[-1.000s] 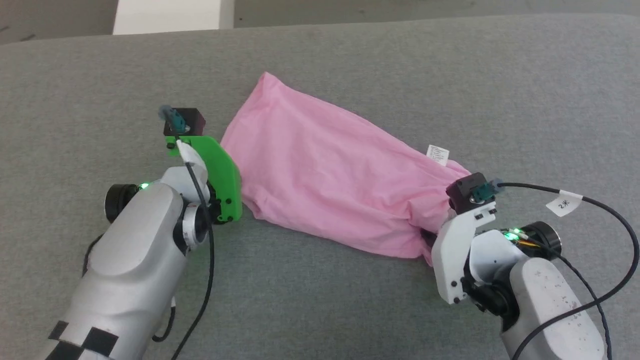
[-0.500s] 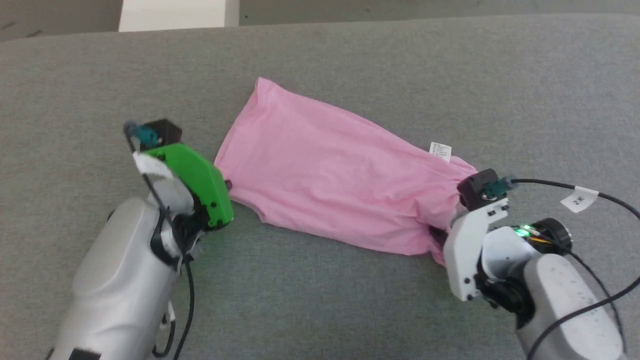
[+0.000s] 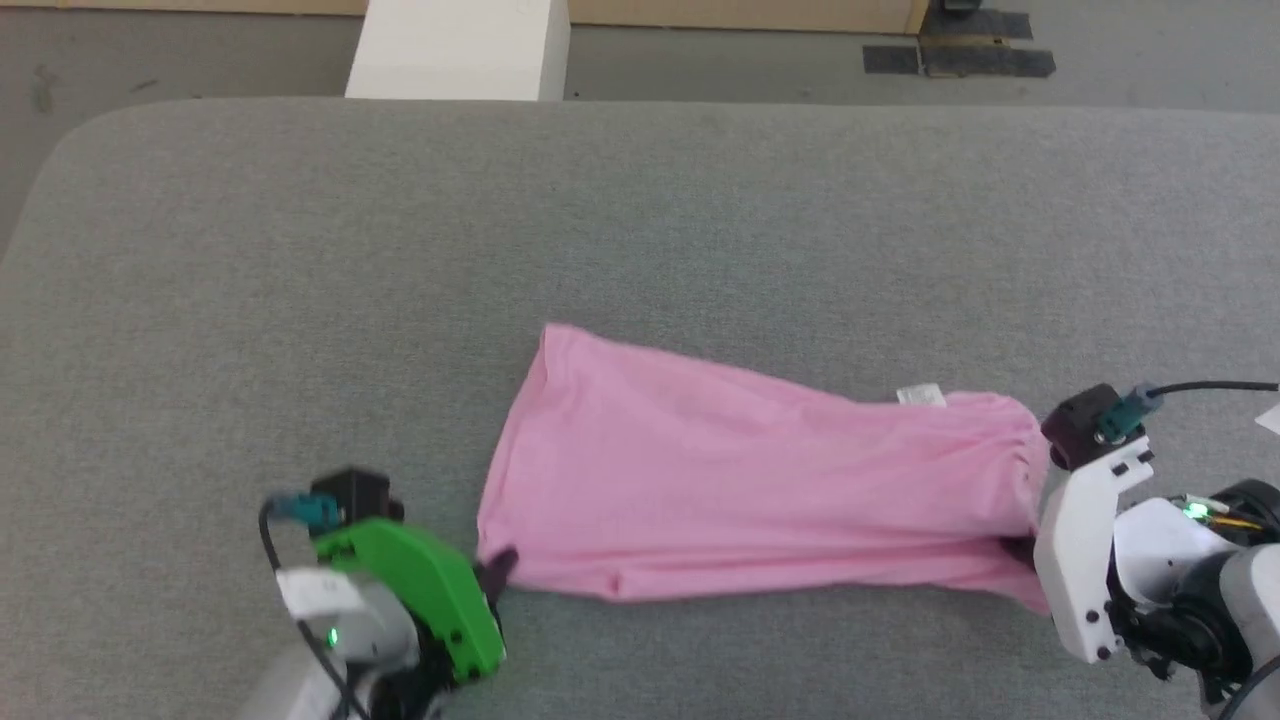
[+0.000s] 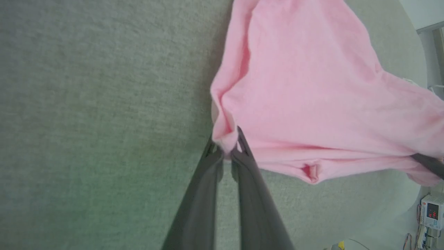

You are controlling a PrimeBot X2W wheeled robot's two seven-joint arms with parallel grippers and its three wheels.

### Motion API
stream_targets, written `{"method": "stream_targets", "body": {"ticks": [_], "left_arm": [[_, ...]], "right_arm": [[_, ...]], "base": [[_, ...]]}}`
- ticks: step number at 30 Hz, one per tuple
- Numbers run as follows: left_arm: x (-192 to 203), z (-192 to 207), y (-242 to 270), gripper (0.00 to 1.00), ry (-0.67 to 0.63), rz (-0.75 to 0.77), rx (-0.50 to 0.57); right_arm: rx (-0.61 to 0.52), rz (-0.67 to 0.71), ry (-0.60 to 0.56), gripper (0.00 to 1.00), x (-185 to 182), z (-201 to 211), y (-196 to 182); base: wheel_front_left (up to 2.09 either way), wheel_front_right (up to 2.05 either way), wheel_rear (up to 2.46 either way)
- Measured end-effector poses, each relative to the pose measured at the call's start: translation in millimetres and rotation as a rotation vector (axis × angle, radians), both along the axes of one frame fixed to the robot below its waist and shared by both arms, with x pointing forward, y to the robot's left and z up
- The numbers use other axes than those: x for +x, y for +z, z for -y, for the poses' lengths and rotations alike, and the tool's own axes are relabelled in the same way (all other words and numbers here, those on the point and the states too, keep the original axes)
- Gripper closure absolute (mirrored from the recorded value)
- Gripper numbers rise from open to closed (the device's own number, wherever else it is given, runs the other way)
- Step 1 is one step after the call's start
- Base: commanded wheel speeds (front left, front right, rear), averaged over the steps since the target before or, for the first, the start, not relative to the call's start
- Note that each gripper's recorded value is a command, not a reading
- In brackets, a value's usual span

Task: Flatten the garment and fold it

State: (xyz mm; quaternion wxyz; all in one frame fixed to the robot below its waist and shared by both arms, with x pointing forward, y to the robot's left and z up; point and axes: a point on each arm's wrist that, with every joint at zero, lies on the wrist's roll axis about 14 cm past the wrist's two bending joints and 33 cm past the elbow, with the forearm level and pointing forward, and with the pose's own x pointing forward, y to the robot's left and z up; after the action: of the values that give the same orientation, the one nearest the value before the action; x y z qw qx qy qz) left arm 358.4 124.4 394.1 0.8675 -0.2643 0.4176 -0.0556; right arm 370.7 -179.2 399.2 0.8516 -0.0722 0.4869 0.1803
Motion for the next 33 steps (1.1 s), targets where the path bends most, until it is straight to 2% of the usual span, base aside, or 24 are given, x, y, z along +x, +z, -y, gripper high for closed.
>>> {"method": "stream_targets", "body": {"ticks": [5,6,7,8,13,15,17,19,23,25,33], "left_arm": [[-29,6,-4,1.0,0.024,-0.039,-0.029],[-30,6,-2,0.86,0.027,-0.033,-0.032],[-29,6,1,0.13,0.034,-0.017,-0.035],[-28,6,3,0.0,0.037,-0.005,-0.033],[-14,-11,24,0.0,0.074,0.105,0.007],[6,-29,48,0.0,0.112,0.25,0.064],[29,-49,81,0.0,0.117,0.439,0.166],[47,-60,113,0.0,0.124,0.624,0.245],[63,-66,155,0.0,0.122,0.928,0.383],[64,-68,155,0.0,0.138,0.985,0.411],[70,-64,136,0.0,0.145,0.99,0.463]], "right_arm": [[-0.018,-0.032,0.007,1.0,-9,4,-3],[-0.018,-0.038,0.004,0.98,-11,4,-5],[-0.015,-0.037,0.001,0.07,-12,4,-5],[-0.01,-0.033,-0.002,0.0,-13,4,-5],[0.053,0.029,-0.077,0.0,-9,7,4],[0.094,0.078,-0.115,0.0,-5,6,13],[0.128,0.139,-0.156,0.0,0,9,26],[0.116,0.18,-0.187,0.0,4,16,34],[0.105,0.175,-0.235,0.0,6,22,32],[0.093,0.174,-0.24,0.0,8,21,29],[0.042,0.085,-0.195,0.0,16,7,2]], "base": [[0.0,0.0,0.0],[0.0,0.0,0.0],[0.0,0.0,0.0],[0.0,0.0,0.0],[0.0,0.0,0.0],[0.0,0.0,0.0],[0.0,0.0,0.0],[0.0,0.0,0.0],[0.0,0.0,0.0],[0.0,0.0,0.0],[0.0,0.0,0.0]]}}
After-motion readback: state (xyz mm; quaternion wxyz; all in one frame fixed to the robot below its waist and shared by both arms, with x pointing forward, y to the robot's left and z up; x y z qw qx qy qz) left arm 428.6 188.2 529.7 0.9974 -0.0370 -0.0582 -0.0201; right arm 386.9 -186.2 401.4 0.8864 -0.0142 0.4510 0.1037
